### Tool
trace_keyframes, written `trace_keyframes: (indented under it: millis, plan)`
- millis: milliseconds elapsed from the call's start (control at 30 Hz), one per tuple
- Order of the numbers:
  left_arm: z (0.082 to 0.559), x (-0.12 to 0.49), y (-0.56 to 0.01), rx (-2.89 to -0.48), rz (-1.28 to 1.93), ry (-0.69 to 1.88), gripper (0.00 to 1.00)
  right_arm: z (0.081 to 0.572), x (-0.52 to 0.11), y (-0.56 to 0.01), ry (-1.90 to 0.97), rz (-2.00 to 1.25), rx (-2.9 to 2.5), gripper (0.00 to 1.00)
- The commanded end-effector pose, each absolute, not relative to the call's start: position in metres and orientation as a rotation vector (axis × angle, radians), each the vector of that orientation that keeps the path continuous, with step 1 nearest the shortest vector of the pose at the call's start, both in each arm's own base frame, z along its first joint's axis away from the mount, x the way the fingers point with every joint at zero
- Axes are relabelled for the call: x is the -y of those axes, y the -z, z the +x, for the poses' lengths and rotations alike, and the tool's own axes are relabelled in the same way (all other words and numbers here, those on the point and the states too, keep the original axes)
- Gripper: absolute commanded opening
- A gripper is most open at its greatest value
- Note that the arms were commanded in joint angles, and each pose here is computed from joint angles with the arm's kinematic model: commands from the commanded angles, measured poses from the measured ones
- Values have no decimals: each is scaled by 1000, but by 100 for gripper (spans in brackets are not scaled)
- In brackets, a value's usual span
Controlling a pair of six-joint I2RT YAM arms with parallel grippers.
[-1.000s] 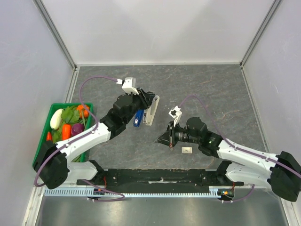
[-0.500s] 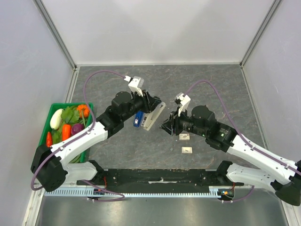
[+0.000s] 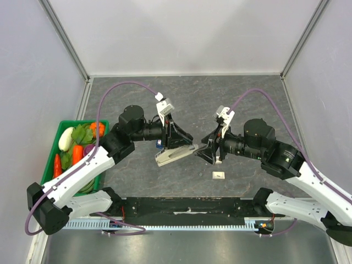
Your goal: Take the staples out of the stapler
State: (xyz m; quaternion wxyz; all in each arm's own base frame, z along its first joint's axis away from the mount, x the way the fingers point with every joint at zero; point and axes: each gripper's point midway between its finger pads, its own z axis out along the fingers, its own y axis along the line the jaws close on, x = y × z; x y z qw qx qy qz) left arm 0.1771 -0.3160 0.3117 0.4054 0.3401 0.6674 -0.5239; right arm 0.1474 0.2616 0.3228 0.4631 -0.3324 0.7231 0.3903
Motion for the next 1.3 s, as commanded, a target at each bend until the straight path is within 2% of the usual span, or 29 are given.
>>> trace_keyframes:
  millis: [0,267,567,733,900,1033,1267]
  plan:
    - [126,310,-351,-1458,1109,1489,2,121,-265,-326,-1049,-973,-1749,68]
    - [102,304,-357,-1386,1197,1571,2,115,-277,-321,-1134,-1003,-1743,68]
    - [101,307,-354,-1372,1204,1587,2,115,-293,-320,-1213,-997,-1719,65]
    - [101,308,-358,-1359,1198,1595,2,115,-300,-317,-1252,-995,-1717,56]
    - [99,310,-360,-1349,1200,1608,2,111,-301,-311,-1284,-991,-1710,40]
    - [107,312,-364,-1341,1145,1597,2,104,-303,-303,-1345,-989,-1705,31]
    - [122,318,-385,-1287,989,1608,2,93,-302,-273,-1420,-955,-1730,30]
